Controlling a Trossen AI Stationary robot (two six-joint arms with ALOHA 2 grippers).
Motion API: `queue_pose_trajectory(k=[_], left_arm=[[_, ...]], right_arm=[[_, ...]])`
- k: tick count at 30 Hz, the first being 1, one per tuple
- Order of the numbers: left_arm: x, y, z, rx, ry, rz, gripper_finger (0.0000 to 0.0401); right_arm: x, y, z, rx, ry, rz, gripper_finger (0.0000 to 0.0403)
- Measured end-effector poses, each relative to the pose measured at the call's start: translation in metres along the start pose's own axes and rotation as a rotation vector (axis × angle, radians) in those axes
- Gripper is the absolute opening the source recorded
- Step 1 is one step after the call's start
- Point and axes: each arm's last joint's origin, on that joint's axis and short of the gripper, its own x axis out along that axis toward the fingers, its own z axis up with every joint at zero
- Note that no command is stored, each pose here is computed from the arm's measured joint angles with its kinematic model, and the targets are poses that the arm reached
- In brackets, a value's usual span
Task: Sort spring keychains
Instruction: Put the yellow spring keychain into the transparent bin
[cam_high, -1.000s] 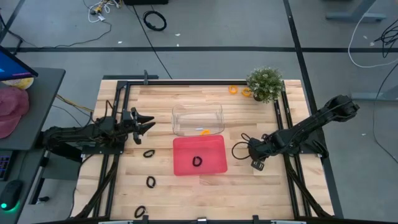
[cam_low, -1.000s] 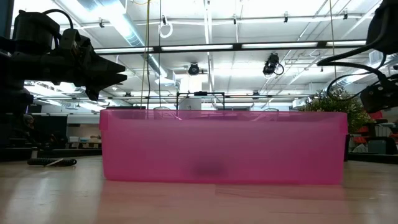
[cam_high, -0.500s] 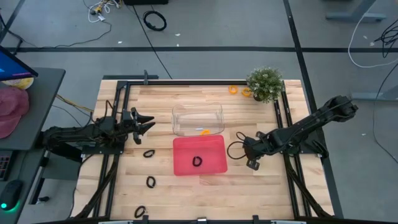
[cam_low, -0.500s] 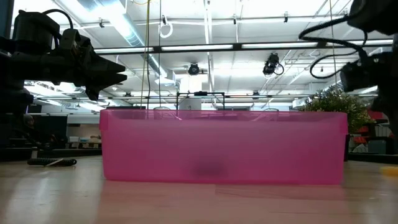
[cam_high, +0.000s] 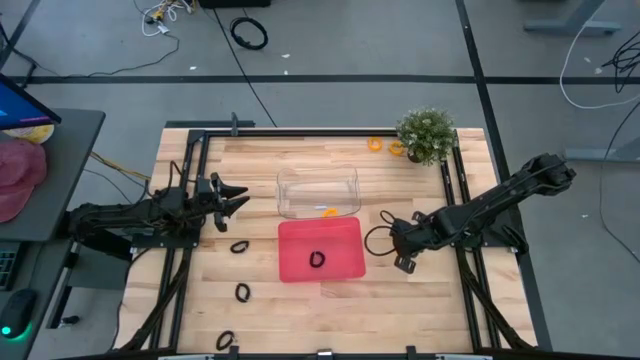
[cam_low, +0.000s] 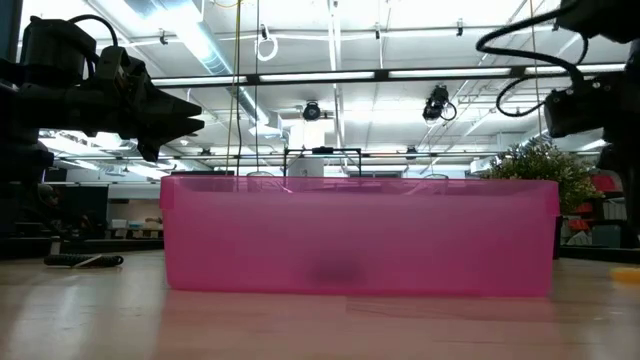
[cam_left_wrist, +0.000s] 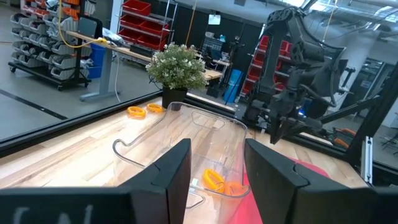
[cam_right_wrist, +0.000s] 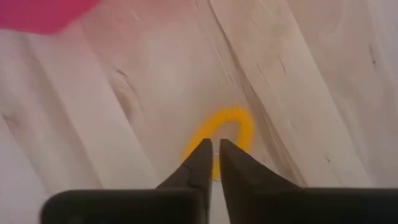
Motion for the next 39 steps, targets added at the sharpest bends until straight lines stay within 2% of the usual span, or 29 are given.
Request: queue_pose_trajectory(k=[7, 12, 18, 22, 27, 28, 32, 34, 39], left_arm=[[0.0, 0.0, 0.0, 0.0, 0.0, 0.0, 0.0154], [0.0, 0.0, 0.0, 0.0, 0.0, 0.0, 0.0154], [0.0, 0.0, 0.0, 0.0, 0.0, 0.0, 0.0154], [0.0, 0.0, 0.0, 0.0, 0.0, 0.0, 0.0154], [0.0, 0.0, 0.0, 0.0, 0.0, 0.0, 0.0154], [0.0, 0.0, 0.0, 0.0, 0.0, 0.0, 0.0154], [0.0, 0.0, 0.0, 0.0, 0.0, 0.0, 0.0154], [0.0, 0.0, 0.0, 0.0, 0.0, 0.0, 0.0154], [0.0, 0.0, 0.0, 0.0, 0.0, 0.0, 0.0154]], right_arm=[[0.016, -0.013, -0.014, 0.047, 0.036, -0.042, 0.01], [0.03, -0.018, -0.015, 0.079, -0.008, 0.018, 0.0141], [0.04, -0.032, -0.015, 0.086, 0.009, 0.032, 0.0163], [0.042, -0.038, -0.016, 0.075, 0.044, 0.034, 0.0133], [0.042, -0.041, -0.017, 0.055, 0.086, 0.044, 0.0027], [0.042, -0.041, -0.016, 0.041, 0.088, 0.046, 0.0017], [0.04, -0.04, -0.012, 0.047, 0.094, 0.043, 0.0015], [0.036, -0.037, -0.007, 0.011, 0.079, 0.05, 0.0008], [0.018, -0.021, 0.02, -0.091, -0.109, 0.027, 0.0005]])
